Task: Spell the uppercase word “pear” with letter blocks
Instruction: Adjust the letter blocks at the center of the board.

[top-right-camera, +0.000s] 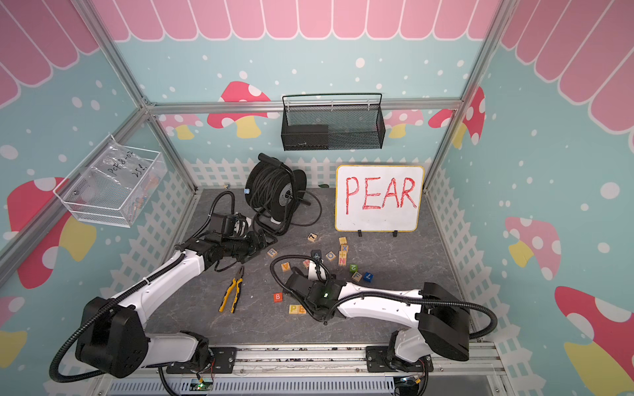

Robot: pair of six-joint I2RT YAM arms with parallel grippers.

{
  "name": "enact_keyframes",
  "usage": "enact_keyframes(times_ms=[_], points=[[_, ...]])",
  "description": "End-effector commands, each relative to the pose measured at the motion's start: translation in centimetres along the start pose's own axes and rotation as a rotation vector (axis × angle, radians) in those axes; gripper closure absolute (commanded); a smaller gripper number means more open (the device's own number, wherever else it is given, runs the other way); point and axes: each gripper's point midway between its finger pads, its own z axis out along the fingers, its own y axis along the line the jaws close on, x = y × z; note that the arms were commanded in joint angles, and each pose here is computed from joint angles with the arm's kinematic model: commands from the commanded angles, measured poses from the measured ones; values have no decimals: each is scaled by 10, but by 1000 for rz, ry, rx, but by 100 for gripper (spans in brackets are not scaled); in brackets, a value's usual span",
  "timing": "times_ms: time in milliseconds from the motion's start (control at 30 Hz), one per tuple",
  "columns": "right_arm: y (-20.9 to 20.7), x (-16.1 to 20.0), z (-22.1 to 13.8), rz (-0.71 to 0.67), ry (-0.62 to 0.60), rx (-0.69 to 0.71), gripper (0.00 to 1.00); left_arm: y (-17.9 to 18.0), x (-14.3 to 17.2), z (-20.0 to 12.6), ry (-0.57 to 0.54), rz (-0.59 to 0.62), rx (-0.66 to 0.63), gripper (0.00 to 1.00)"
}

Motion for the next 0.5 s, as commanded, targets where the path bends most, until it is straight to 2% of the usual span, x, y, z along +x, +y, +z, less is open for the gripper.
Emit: enact_keyframes(times_ms=[0,267,467], points=[[19,-19,11,-68,-24,-60,17,2,-11,-8,-47,-22,12,1],[68,-43,45,-172,0,-142,18,15,-24,-11,-62,-92,28,1],[93,-36,72,-230,53,-172,17,25,-31,-8,-54,-200,102,1]])
